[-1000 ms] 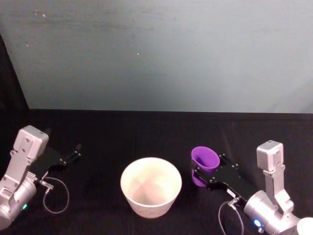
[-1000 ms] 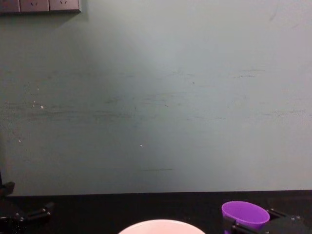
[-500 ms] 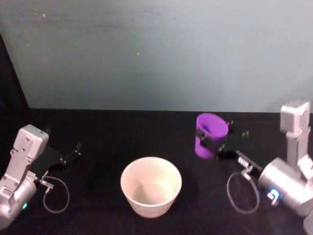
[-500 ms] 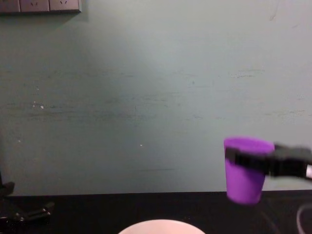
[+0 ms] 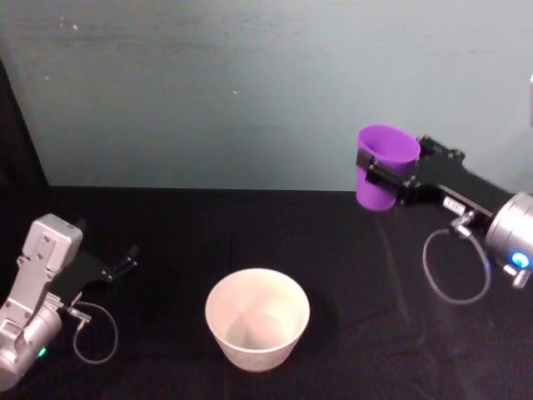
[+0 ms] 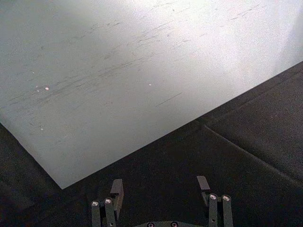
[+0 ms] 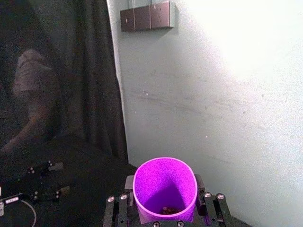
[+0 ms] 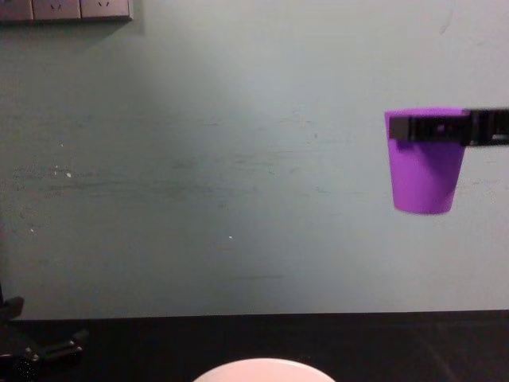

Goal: Pick up the cup and pour the mung beans from the cup into the bowl.

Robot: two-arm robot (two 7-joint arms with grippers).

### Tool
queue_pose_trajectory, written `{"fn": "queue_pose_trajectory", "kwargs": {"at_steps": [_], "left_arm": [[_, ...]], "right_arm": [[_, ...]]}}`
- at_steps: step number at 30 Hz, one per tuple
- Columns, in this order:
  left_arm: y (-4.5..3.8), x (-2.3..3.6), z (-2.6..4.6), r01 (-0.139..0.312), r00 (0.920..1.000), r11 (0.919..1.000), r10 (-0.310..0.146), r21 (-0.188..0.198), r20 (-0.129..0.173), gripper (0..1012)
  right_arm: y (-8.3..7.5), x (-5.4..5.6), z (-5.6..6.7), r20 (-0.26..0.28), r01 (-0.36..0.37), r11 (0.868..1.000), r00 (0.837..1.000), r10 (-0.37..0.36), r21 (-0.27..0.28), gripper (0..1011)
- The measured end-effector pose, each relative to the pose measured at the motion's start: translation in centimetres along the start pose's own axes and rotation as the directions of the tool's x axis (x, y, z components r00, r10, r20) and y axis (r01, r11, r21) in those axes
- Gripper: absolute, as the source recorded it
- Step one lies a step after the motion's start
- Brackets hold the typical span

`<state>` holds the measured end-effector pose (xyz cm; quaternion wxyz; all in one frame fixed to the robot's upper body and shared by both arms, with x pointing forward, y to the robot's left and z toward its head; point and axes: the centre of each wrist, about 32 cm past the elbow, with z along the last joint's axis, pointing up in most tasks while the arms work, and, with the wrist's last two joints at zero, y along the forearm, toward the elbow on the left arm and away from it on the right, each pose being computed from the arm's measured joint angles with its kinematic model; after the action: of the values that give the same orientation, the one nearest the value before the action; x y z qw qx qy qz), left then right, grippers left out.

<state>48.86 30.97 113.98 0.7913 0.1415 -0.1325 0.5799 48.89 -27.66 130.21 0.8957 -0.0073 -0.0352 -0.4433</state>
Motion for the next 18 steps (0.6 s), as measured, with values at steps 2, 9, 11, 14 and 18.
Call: {"fn": "queue_pose_trajectory", "kwargs": {"at_steps": [2, 9, 11, 14, 18], "left_arm": [[0.00, 0.00, 0.00, 0.000, 1.0000, 1.0000, 0.000, 0.000, 0.000, 1003], [0.00, 0.00, 0.00, 0.000, 1.0000, 1.0000, 0.000, 0.000, 0.000, 1003], [0.00, 0.00, 0.00, 0.000, 1.0000, 1.0000, 0.000, 0.000, 0.000, 1003], [0.00, 0.00, 0.00, 0.000, 1.0000, 1.0000, 0.000, 0.000, 0.000, 1004], [0.00, 0.00, 0.00, 0.000, 1.0000, 1.0000, 0.000, 0.000, 0.000, 1003]], "right_arm": [[-0.1, 0.0, 0.5, 0.006, 0.003, 1.000, 1.000, -0.003, 0.004, 724], [-0.6, 0.0, 1.8, 0.026, 0.012, 1.000, 1.000, -0.013, 0.014, 724], [-0.6, 0.0, 1.8, 0.024, 0.012, 1.000, 1.000, -0.013, 0.013, 724], [-0.5, 0.0, 1.7, 0.023, 0.013, 1.000, 1.000, -0.013, 0.012, 724], [-0.5, 0.0, 1.6, 0.021, 0.012, 1.000, 1.000, -0.013, 0.011, 726]]}}
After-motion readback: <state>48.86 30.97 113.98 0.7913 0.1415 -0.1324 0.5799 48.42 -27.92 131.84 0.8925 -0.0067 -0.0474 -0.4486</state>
